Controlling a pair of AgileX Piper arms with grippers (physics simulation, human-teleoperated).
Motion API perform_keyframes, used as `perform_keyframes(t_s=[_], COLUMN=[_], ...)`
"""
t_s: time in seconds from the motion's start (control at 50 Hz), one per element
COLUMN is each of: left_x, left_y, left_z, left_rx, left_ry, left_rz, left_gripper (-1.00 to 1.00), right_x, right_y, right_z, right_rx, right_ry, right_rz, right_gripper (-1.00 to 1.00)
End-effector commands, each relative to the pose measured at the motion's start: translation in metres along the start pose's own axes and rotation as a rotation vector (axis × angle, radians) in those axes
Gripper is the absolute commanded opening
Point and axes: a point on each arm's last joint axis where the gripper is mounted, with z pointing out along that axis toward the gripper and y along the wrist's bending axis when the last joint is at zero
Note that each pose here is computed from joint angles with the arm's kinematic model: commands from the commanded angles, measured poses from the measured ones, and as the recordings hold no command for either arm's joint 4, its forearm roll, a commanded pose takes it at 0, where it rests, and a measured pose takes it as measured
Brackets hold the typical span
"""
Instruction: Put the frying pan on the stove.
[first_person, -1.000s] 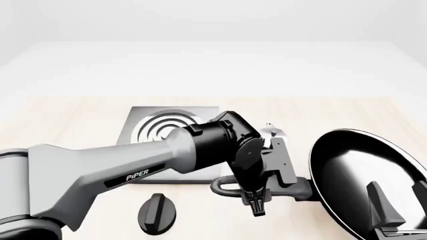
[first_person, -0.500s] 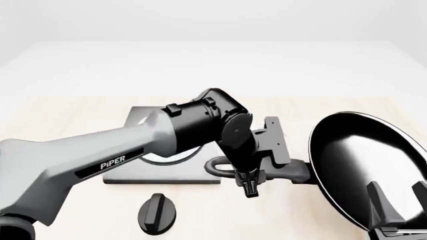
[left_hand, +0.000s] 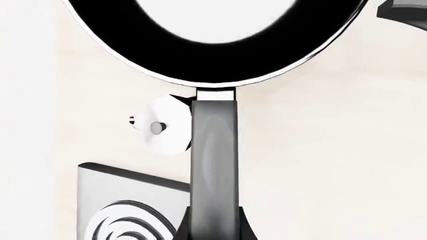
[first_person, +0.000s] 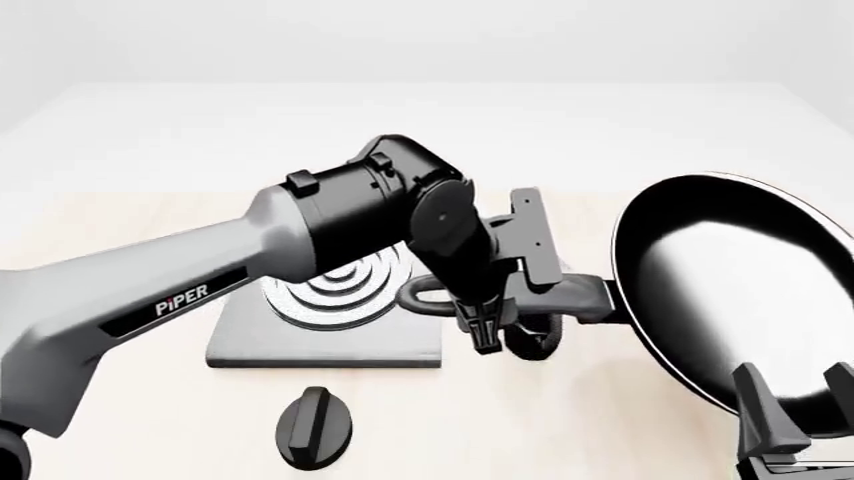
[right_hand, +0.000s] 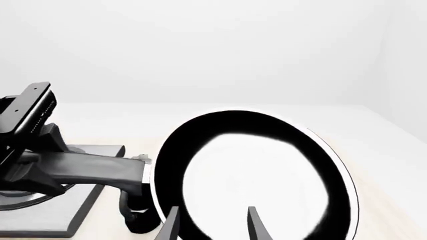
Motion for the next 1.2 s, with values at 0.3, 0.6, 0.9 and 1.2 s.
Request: perform_keyframes(t_s=[0.3,0.6,0.9,1.2], left_x=[-0.009,-0.007,-0.001,0.012], left_y=[0.01,0.02,0.044,0.069], left_z=[-0.042,-0.054,-0.077,-0.094], left_rx=[-0.09,-0.134,-0.219,-0.292], left_ry=[-0.116,-0.148,-0.191,-0.213], left_rz=[0.049,0.053,0.024,-0.045], left_gripper=[-1.0,-1.0,-1.0,-1.0], right_x=[0.0,0.0,0.0,0.0], right_y=[0.0,0.0,0.0,0.0], right_z=[0.0,0.0,0.0,0.0], right_rx=[0.0,0.0,0.0,0.0], right_ry=[0.0,0.0,0.0,0.0], right_rz=[0.0,0.0,0.0,0.0], right_gripper=[1.0,1.0,1.0,1.0])
